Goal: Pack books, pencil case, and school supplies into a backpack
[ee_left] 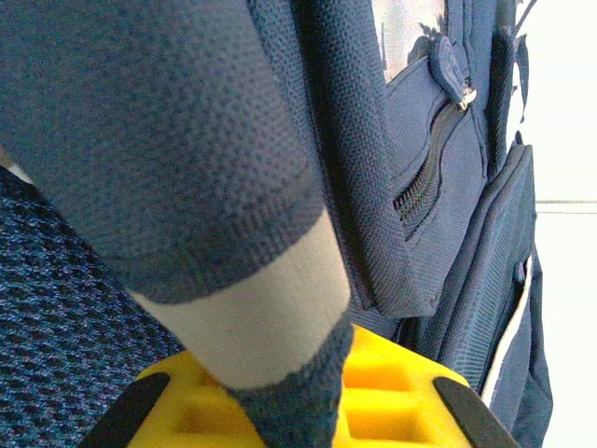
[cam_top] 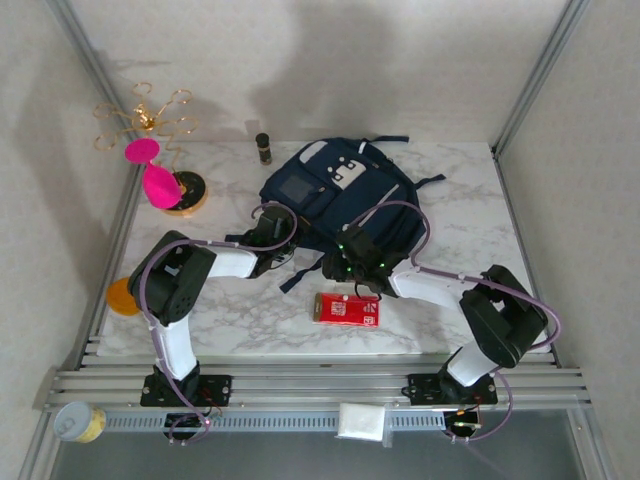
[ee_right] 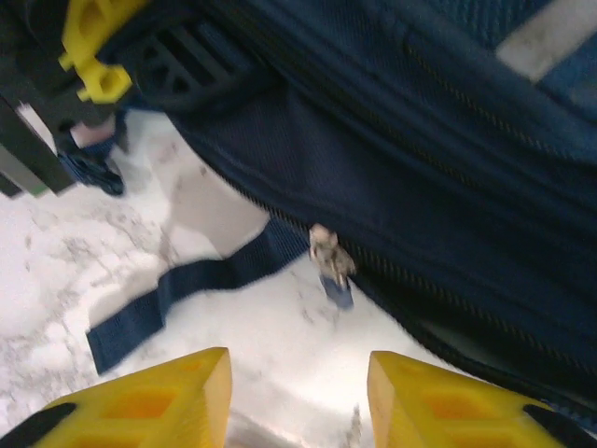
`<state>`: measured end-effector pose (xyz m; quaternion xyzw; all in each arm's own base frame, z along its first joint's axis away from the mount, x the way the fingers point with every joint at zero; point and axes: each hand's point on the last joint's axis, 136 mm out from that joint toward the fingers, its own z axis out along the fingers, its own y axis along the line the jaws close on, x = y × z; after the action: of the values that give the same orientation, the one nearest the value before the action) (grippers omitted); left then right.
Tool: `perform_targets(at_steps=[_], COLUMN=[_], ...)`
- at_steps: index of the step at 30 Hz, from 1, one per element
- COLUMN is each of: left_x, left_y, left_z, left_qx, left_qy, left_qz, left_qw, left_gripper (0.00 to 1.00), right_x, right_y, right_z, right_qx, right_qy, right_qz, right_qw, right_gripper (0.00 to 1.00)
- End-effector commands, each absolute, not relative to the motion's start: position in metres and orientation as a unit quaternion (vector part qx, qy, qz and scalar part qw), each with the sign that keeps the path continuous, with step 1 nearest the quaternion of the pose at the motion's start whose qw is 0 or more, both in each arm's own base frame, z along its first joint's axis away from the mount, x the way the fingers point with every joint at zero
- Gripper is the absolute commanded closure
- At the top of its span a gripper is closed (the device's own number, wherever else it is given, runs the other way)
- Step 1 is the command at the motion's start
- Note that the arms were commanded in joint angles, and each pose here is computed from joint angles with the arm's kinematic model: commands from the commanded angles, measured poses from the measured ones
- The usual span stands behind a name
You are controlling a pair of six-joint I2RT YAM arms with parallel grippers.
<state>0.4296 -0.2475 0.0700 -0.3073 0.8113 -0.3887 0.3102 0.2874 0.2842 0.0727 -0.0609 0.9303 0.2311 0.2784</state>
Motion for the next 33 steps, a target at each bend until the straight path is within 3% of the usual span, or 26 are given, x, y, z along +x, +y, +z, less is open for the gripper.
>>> perform_targets(at_steps=[1,10,19,25,33], left_x=[0.433,0.434,0.436,0.436,0.433], left_y=[-0.261,-0.264,-0.268,-0.270,-0.274], left_z=[0.111,0.111,0.112,0.111,0.110], left_qx=[-0.286,-0.285,-0.281,-0.281,-0.279], left_qy=[0.791,0.792,0.794,0.793,0.794], left_qz=[-0.424,-0.425,-0.425,-0.429,-0.430], left_qw=[0.337,0.334,0.332,0.329,0.326], left_gripper=[1.00,1.00,1.00,1.00,1.00], right_x=[0.295,0.305,0.285,0.297,0.324], right_y=[0.293,0.289,0.278,0.289,0.293], right_z=[0.077,0.066,0.064,0.062,0.053], right_qx=[-0.067,-0.038,-0.045,-0.061,-0.047], right_qy=[0.906,0.894,0.883,0.876,0.880], right_qz=[0.278,0.282,0.283,0.278,0.259], right_qw=[0.313,0.345,0.373,0.389,0.396], right_gripper=[0.54,0.53,0.52,0.49,0.52])
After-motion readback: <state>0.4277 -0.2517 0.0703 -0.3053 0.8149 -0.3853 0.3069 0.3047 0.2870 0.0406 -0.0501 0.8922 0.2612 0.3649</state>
